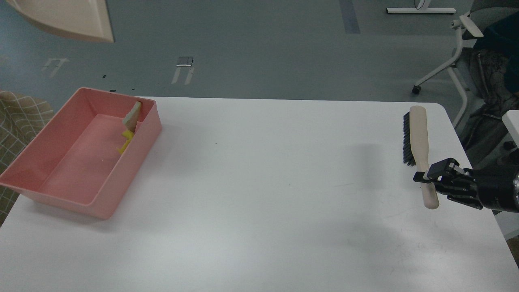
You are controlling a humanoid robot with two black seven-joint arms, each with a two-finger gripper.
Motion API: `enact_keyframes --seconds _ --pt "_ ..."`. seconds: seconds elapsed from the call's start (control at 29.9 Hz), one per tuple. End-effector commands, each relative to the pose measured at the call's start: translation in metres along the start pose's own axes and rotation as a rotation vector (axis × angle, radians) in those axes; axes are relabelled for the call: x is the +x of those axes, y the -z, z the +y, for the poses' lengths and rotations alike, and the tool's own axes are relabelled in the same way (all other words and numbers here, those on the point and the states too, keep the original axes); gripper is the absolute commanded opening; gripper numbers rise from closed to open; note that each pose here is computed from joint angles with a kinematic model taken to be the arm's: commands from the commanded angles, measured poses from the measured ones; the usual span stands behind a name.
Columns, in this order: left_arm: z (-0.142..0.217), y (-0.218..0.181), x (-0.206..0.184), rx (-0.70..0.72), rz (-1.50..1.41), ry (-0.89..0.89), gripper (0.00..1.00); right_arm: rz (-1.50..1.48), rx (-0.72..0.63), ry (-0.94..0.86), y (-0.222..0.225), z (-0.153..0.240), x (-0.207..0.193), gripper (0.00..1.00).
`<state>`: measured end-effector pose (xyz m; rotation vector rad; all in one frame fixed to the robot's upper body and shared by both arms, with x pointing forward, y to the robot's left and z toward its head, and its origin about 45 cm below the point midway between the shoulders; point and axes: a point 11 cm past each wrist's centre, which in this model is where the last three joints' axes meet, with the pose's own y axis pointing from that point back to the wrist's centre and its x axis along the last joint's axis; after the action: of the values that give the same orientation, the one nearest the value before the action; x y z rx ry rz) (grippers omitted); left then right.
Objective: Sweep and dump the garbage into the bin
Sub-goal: 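Carry the dustpan over the pink bin and tip it to dump debris, then bring the empty dustpan back and lower it onto the table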
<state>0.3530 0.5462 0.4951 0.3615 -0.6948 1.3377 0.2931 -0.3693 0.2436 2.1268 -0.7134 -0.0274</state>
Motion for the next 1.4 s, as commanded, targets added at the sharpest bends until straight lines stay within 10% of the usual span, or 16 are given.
enact_keyframes --seconds 0.0,0.33,0.74,1.37 --pt "-0.039 -0.004 -0.04 -0.066 0.107 0.061 0.0 0.002 -0.014 -0.012 -0.004 0.004 0.003 0.0" --pt "-0.101 0.026 -0.194 -0.037 0.353 0.251 0.0 0.11 -0.087 -0.009 -0.016 0.0 0.0 0.0" --pt "-0.053 0.065 -0.333 0.093 0.421 0.403 0.0 0.174 -0.117 0.03 -0.024 -0.015 -0.014 0.0" --pt "0.003 0.097 -0.396 0.177 0.321 0.436 0.0 0.174 -0.106 0.072 -0.026 -0.028 -0.029 0.0"
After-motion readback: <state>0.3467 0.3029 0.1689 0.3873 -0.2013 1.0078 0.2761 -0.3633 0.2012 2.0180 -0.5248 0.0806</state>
